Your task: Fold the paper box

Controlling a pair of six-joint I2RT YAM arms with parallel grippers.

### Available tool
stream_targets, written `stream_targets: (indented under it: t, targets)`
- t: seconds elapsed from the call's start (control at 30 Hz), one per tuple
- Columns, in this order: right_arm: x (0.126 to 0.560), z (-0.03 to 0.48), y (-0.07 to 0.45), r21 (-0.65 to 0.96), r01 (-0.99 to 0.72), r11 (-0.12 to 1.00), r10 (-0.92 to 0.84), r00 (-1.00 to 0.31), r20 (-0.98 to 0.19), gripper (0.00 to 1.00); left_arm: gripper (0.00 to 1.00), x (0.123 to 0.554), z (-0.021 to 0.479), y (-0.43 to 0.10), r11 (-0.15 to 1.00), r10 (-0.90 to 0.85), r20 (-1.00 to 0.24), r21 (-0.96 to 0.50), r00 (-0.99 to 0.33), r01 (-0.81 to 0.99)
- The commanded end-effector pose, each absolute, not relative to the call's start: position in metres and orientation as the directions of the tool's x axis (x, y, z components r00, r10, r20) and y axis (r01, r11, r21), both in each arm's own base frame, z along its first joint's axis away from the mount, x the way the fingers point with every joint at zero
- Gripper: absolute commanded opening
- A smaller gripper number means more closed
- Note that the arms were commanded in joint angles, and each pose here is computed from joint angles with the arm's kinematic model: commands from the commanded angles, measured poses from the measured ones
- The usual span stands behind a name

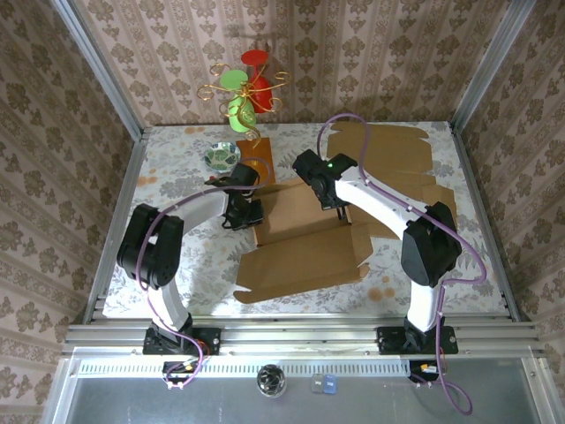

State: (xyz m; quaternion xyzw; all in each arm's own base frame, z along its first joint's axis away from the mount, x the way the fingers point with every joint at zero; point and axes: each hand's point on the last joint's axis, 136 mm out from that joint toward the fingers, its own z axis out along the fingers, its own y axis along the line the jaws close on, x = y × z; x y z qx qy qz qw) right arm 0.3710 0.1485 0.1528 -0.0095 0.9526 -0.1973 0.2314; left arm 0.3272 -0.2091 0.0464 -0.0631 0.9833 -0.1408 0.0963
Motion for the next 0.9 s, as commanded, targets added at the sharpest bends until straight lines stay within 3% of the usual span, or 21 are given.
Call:
stream_targets:
  t: [0.0,0.37,0.87]
  targets:
    - [0.369,0.152,0.149,-0.373,0.100,0.922,-0.086,-0.888,-0.452,0.00,0.00,0.318,0.035,-0.195,0.974,-0.158,-0.141,-0.183,-0.977,-0.132]
    - [0.367,0.143,0.151,-0.370,0.090,0.925,-0.083,-0.901,-0.426,0.00,0.00,0.322,0.034,-0.212,0.969,-0.146,-0.136,-0.218,-0.980,-0.114]
    - [0.366,0.136,0.147,-0.360,0.103,0.927,-0.055,-0.914,-0.402,0.00,0.45,0.328,0.067,-0.224,0.949,-0.138,-0.174,-0.305,-0.975,-0.080]
